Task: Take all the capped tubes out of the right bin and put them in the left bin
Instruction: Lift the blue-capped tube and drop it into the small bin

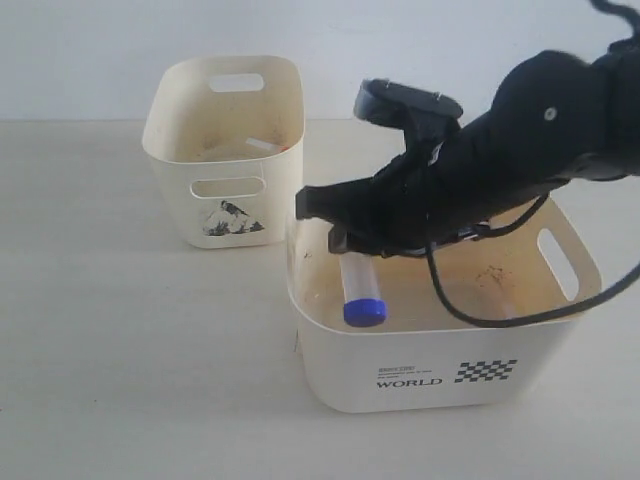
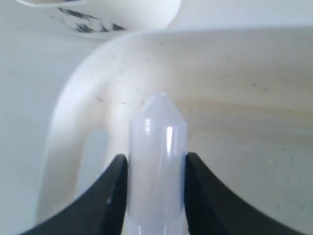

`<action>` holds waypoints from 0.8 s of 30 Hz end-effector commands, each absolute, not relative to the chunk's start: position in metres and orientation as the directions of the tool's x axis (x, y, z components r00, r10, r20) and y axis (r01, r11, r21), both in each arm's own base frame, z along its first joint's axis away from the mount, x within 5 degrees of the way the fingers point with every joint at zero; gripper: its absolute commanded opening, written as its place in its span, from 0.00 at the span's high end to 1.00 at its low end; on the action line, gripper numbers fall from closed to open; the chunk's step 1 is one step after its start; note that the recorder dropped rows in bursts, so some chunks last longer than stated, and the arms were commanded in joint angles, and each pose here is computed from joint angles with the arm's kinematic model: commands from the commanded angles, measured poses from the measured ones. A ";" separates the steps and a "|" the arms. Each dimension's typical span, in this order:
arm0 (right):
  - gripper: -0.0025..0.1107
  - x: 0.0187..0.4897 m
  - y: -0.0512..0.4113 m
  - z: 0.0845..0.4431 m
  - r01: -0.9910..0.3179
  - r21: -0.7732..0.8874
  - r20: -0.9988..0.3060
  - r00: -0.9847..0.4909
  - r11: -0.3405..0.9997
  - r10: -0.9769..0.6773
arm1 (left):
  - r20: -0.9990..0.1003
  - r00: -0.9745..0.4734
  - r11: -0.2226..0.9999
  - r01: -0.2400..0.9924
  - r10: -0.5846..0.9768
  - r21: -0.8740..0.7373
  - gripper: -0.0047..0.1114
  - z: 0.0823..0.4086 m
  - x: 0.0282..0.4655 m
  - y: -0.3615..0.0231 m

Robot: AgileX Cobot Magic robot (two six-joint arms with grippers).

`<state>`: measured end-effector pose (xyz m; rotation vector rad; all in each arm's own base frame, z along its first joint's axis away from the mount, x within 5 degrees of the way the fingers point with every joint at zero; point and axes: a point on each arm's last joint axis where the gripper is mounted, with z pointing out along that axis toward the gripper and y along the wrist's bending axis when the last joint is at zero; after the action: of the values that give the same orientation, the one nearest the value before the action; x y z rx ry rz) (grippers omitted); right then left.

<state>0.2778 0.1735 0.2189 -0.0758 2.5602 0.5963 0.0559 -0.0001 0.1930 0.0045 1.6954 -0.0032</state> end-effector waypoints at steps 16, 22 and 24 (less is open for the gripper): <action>0.98 0.286 0.155 0.327 -0.314 0.468 -0.873 -0.309 0.826 0.377 | -0.992 -0.123 1.000 0.004 -0.012 -0.013 0.92 0.194 0.056 0.000; 0.98 0.318 0.165 0.313 -0.290 0.560 -0.828 -0.200 0.776 0.523 | -0.993 -0.120 1.000 0.004 -0.012 -0.013 0.92 0.194 0.056 0.000; 0.98 0.331 0.173 0.304 -0.280 0.556 -0.831 -0.215 0.783 0.513 | -0.993 -0.120 1.000 0.004 -0.012 -0.013 0.92 0.194 0.056 0.000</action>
<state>0.3151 0.1643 0.3121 0.1744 1.6460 0.7292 0.0559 -0.0001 0.1930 0.0045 1.6954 -0.0032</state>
